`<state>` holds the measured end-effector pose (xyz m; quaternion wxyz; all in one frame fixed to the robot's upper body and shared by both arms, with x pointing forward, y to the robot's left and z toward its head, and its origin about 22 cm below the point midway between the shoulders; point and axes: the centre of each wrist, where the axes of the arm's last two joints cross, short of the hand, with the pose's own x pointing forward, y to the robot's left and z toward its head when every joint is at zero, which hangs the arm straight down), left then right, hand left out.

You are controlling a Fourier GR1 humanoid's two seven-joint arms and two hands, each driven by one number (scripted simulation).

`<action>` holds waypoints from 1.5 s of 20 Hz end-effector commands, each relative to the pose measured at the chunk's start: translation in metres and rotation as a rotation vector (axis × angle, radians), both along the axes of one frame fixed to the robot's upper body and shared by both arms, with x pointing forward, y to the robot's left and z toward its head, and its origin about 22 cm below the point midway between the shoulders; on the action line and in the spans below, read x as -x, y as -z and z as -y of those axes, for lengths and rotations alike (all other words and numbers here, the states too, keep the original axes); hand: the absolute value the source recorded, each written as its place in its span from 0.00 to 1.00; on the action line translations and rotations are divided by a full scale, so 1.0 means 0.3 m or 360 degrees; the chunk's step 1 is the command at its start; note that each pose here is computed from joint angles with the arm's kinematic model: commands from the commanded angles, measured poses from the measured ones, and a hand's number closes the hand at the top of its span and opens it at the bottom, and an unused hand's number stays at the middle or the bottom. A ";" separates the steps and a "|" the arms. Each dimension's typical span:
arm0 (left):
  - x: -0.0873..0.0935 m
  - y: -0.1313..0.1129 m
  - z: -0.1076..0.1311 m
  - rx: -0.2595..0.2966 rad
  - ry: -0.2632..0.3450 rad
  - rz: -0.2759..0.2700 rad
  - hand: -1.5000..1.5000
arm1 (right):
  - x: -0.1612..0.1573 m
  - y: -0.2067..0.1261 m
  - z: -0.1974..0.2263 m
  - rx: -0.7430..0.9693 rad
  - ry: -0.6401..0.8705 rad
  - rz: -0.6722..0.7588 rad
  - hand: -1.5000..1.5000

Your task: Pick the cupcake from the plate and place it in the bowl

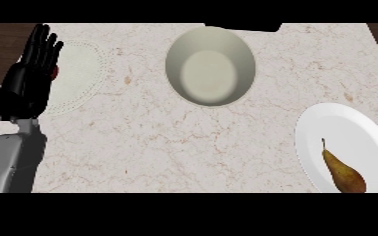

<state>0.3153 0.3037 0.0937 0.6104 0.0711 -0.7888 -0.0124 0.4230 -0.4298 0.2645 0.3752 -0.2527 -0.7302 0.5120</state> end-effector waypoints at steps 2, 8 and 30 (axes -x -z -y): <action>0.007 0.003 -0.020 0.0000 -0.0043 -0.0014 0.50 | -0.044 -0.041 -0.082 -0.0313 -0.0402 -0.0195 1.00; 0.030 0.035 -0.062 0.0001 -0.0048 -0.0022 0.50 | -0.113 -0.133 -0.265 -0.0313 -0.0480 -0.0324 1.00; 0.111 0.077 -0.085 0.0008 -0.0123 -0.0046 0.50 | -0.183 0.252 -0.980 0.0038 -0.0618 -0.0591 1.00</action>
